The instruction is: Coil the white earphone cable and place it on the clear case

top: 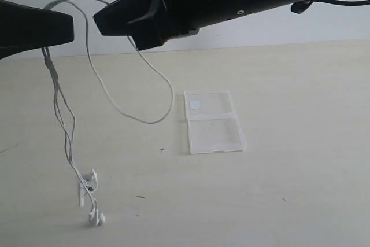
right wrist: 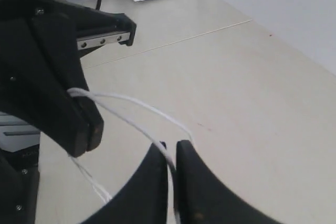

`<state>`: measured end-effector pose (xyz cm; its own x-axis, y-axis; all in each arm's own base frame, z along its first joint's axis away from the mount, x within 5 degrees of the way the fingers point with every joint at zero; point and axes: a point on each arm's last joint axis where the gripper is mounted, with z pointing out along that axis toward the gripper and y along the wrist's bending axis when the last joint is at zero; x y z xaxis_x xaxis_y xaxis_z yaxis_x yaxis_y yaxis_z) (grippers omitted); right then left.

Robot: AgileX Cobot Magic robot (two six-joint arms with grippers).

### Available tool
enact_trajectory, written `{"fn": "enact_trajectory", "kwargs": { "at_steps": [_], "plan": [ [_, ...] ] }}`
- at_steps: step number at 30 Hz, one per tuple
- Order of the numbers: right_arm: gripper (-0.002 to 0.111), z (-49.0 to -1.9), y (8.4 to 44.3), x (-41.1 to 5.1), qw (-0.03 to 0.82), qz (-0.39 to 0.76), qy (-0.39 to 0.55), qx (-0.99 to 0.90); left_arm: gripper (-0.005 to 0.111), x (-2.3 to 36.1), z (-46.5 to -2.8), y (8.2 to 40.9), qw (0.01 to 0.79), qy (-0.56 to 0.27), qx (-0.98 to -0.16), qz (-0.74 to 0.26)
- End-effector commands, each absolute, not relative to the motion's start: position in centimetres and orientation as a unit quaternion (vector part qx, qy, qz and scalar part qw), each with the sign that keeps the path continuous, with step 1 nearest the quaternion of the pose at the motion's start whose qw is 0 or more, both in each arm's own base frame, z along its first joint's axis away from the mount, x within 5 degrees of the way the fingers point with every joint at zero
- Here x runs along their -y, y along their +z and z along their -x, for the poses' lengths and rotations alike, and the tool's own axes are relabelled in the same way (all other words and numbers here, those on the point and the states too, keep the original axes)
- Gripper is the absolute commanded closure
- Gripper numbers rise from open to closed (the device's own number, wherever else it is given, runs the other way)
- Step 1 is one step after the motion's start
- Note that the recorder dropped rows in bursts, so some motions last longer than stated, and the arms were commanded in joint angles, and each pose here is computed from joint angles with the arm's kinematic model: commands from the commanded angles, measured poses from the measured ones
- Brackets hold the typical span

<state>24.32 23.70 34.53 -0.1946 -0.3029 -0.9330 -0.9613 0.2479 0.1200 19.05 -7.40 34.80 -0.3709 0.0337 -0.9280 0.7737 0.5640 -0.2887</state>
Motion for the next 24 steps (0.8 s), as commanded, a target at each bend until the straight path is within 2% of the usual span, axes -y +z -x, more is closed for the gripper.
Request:
{"fn": "enact_trajectory", "kwargs": {
  "at_steps": [1,10,24],
  "plan": [
    [0.108,-24.7,35.2,-23.3,0.454,0.456,0.371,-0.67,0.107,7.3,-19.0,34.9,0.492,-0.38,-0.736,-0.269],
    [0.108,-23.5,39.5,-21.0,0.537,0.39,0.341,-0.666,0.107,7.3,-19.1,34.9,0.496,-0.374,-0.738,-0.264],
    [0.108,-23.1,41.9,-20.9,0.549,0.372,0.368,-0.652,0.106,7.4,-18.9,34.9,0.491,-0.382,-0.735,-0.27]
  ]
}}
